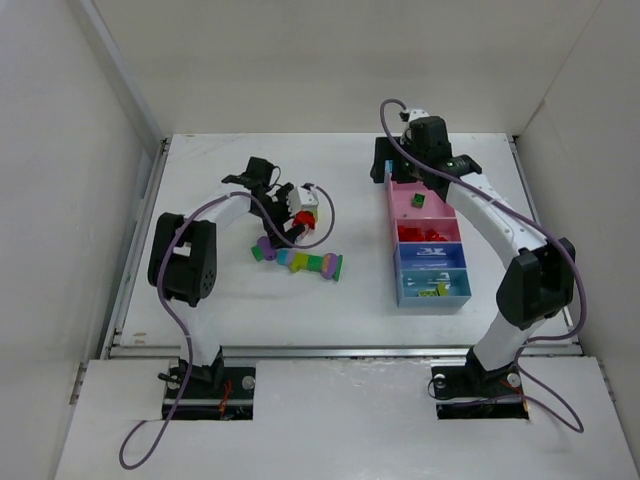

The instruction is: Sort the legos into containers by color

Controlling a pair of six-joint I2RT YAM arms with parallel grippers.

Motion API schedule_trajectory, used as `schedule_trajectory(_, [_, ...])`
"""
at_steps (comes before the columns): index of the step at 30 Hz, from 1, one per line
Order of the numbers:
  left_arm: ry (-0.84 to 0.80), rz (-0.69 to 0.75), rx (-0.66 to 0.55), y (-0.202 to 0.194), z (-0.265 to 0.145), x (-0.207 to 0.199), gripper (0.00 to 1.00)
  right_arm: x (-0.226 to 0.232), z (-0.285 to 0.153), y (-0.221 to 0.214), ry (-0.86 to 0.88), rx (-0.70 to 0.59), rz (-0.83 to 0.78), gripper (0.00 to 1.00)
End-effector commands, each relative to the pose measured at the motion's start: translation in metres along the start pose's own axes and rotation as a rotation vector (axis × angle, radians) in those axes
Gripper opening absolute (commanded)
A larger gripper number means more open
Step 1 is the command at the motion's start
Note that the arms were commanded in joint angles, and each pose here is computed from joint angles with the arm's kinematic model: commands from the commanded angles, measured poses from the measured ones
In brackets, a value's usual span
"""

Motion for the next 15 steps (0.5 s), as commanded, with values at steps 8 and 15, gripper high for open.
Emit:
schedule_trajectory(8, [0.206,-0.245,-0.066,0.051,0.007,0.009,1.00,0.011,-0.010,0.016,-0.016,-0.070,-0.002,1.00])
schedule_trajectory(15, [0.204,-0.341,-0.027,0.043,0.030,0.014,0.85,0.002,-0.002,0.011,-0.063,-0.033,-0.069,1.00])
Point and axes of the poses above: each gripper's point midway between its finger pads, its own z axis out along the fingers, its own x axis along the line the jaws close on, y = z × x, the point moved 6 cm from there along -z, back along the fingers
